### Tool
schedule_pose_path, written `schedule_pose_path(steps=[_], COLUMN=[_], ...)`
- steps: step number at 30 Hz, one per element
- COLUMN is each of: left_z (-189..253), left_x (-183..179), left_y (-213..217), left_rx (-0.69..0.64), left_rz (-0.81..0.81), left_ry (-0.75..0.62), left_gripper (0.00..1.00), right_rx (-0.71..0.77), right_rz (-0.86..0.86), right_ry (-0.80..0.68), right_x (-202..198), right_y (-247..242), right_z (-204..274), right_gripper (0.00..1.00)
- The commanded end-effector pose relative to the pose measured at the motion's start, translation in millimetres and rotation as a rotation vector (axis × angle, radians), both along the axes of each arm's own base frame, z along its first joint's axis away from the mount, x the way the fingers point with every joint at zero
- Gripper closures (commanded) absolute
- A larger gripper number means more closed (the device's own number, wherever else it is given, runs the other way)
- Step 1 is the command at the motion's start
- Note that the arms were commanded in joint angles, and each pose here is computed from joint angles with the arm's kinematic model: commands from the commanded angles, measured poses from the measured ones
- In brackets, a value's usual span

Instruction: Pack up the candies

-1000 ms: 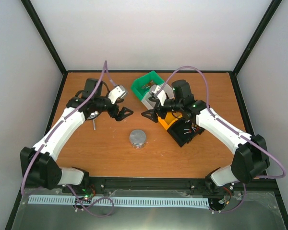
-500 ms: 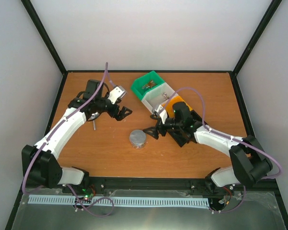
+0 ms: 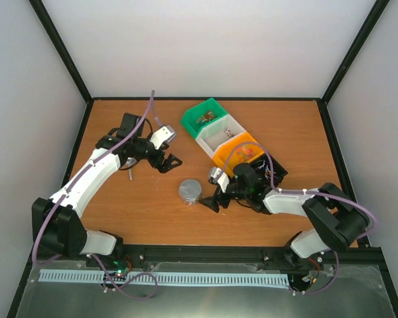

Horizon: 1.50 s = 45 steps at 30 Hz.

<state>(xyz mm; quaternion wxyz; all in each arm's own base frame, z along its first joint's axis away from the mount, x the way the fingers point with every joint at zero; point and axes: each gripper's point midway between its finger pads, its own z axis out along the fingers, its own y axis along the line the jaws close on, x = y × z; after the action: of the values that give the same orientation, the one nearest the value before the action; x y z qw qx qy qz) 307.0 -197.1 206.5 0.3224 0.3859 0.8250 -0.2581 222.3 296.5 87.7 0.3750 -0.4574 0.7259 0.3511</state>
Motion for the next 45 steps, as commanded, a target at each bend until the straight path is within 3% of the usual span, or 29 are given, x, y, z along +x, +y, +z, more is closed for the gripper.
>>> schedule_pose_path(steps=[1, 16, 24, 31, 37, 45], left_z=[3, -31, -34, -52, -67, -94], left_x=[-12, -60, -76, -106, -117, -123], left_y=[-1, -12, -12, -7, -12, -19], left_rx=[0.005, 0.138, 0.131, 0.115, 0.103, 0.202], left_rz=[-0.078, -0.276, -0.341, -0.445, -0.496, -0.577], left_ry=[-0.005, -0.076, -0.109, -0.132, -0.113, -0.189], left_gripper=[0.00, 0.03, 0.05, 0.19, 0.28, 0.39], right_rx=[-0.016, 0.005, -0.006, -0.006, 0.002, 0.015], right_rz=[0.003, 0.106, 0.096, 0.091, 0.119, 0.132], right_ry=[-0.103, -0.163, -0.174, -0.197, -0.193, -0.167], right_x=[4, -5, 0, 7, 4, 0], right_y=[11, 41, 50, 54, 58, 59], right_z=[-13, -49, -64, -67, -70, -66], right_gripper=[0.00, 0.00, 0.00, 0.03, 0.13, 0.25])
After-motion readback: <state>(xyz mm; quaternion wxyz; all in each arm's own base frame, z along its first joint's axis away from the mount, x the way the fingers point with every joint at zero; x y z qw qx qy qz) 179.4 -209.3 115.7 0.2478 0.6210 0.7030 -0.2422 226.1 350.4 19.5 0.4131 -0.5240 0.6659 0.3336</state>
